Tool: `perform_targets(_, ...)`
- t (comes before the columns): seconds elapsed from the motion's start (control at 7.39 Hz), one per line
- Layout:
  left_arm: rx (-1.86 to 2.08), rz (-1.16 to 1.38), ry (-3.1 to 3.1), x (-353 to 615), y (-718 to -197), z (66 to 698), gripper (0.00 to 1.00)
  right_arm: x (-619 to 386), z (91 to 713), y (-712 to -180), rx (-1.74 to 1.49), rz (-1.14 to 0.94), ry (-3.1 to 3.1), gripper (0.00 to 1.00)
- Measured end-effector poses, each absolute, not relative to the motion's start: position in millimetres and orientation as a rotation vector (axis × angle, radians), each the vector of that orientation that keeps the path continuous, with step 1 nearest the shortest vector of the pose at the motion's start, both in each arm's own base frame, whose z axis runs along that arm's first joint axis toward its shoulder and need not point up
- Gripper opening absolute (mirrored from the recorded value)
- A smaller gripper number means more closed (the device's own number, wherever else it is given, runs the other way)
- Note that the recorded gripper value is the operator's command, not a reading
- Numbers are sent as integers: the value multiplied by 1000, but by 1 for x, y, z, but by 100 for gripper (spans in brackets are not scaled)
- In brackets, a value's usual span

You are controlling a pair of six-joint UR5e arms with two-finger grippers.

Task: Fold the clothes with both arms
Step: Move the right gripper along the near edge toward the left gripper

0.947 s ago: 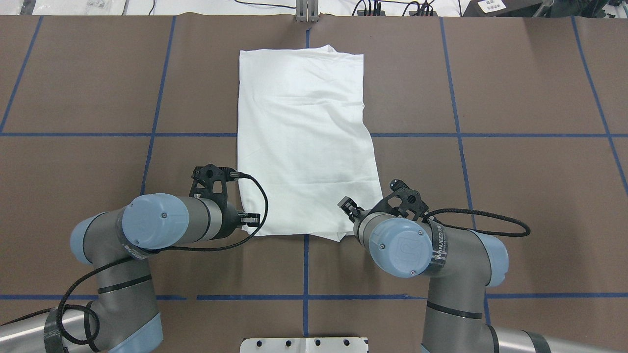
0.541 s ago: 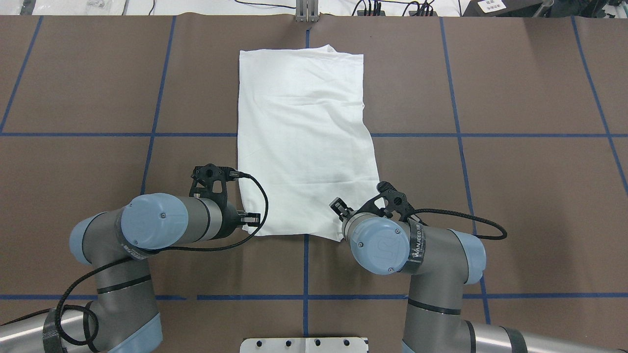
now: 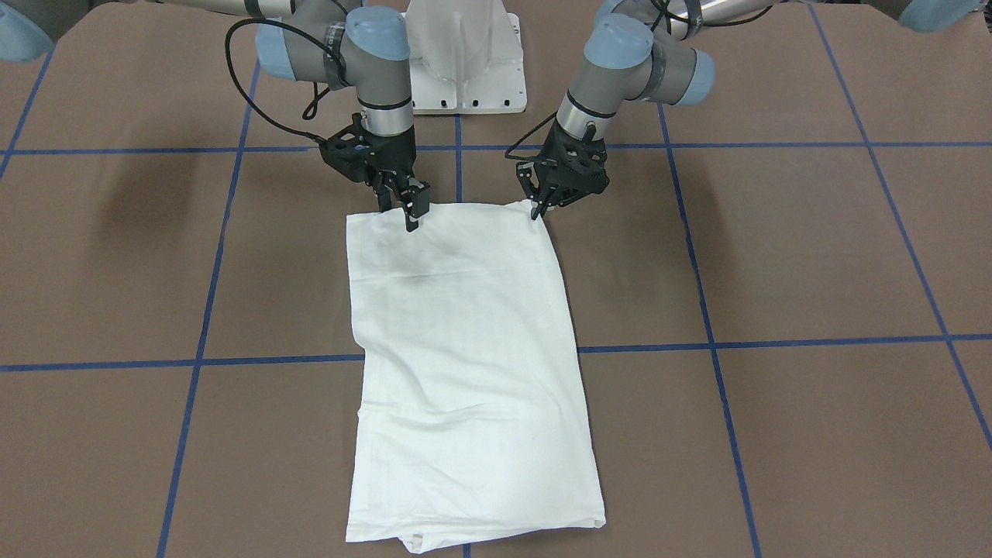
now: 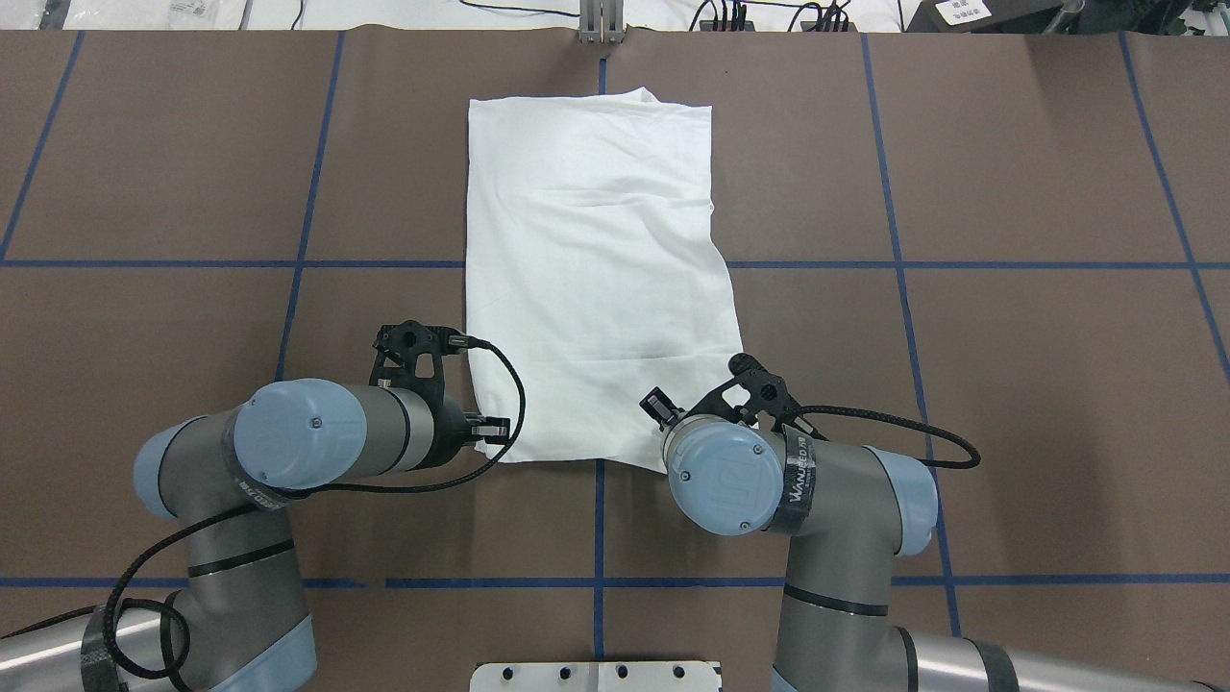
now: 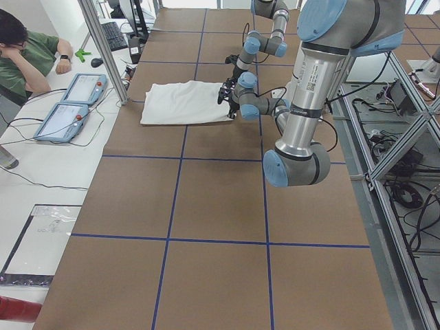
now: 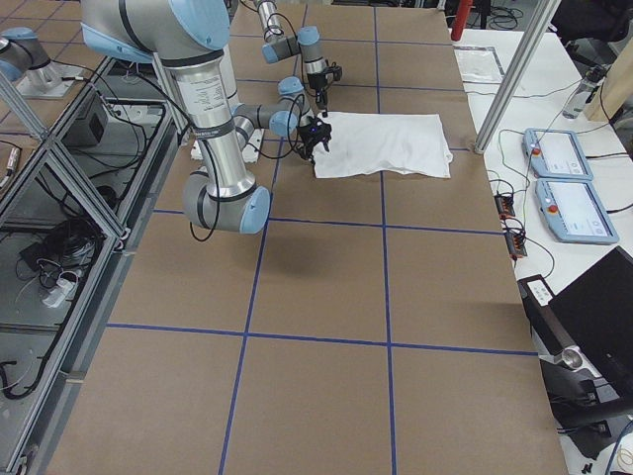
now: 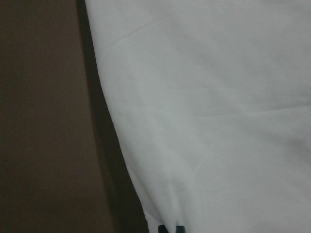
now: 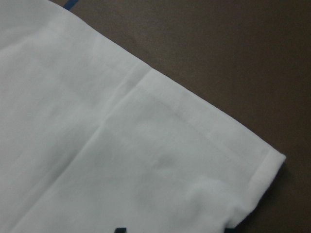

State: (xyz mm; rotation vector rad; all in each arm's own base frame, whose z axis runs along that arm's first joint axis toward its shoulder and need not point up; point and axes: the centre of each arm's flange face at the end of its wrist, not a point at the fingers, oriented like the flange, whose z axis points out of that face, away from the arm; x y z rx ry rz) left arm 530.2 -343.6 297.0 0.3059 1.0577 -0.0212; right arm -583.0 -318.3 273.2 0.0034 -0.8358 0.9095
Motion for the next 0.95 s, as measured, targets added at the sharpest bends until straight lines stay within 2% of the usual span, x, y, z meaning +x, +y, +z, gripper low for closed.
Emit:
perform_targets(0.27, 306, -21, 1058, 530, -344, 297, 0, -584, 273, -318, 2, 915, -834, 45)
perform_targets(0.41, 306, -21, 1058, 530, -344, 297, 0, -584, 271, -318, 1, 914, -832, 55)
perform_targets(0.54, 306, -21, 1058, 530, -344, 297, 0, -583, 269, -317, 1, 911, -831, 73)
perform_targets(0.68, 306, -21, 1058, 530, -344, 297, 0, -582, 267, -316, 3, 906, -826, 83)
perform_targets(0.95, 305, -22, 1057, 530, -343, 298, 0, -583, 268, -312, 4, 896, -804, 84)
